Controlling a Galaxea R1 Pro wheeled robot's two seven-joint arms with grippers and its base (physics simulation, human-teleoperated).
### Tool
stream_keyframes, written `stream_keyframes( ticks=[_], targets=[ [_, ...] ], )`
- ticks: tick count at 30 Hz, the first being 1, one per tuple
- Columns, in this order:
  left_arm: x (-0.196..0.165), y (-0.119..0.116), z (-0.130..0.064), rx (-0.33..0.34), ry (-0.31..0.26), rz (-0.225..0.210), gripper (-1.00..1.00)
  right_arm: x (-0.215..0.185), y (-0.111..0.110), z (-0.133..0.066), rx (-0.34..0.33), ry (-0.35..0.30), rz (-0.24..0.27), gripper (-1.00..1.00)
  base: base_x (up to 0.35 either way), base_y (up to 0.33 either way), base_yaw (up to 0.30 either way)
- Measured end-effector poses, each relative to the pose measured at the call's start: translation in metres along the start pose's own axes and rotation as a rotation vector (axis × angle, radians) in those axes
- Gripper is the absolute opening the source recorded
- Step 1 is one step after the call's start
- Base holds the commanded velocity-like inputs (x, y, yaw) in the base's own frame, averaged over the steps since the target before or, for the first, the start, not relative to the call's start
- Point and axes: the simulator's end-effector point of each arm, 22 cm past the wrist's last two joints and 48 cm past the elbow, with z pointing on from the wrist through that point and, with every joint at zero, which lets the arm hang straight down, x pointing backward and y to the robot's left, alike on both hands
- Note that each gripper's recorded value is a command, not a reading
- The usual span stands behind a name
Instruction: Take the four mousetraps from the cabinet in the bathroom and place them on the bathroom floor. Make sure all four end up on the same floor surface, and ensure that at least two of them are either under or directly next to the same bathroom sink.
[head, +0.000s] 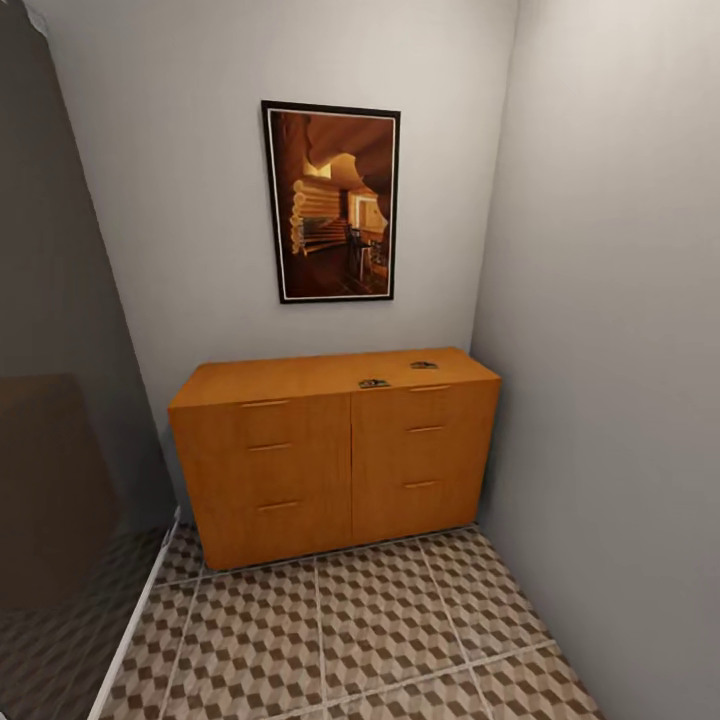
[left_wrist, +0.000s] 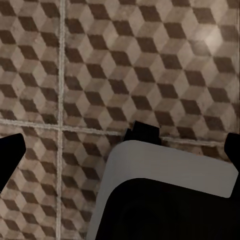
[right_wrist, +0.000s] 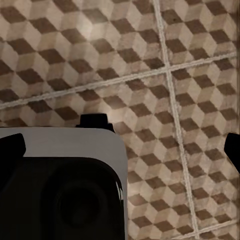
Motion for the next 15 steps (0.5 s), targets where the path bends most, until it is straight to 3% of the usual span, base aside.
stream_keyframes(
  ticks=[15],
  targets=[
    [0.0, 0.0, 0.0, 0.0, 0.0, 0.0, 1.0, 0.0001, 0.0008, -0.0001, -0.001, 0.0, -0.002, 1.0, 0.29, -0.155, 0.0]
  ],
)
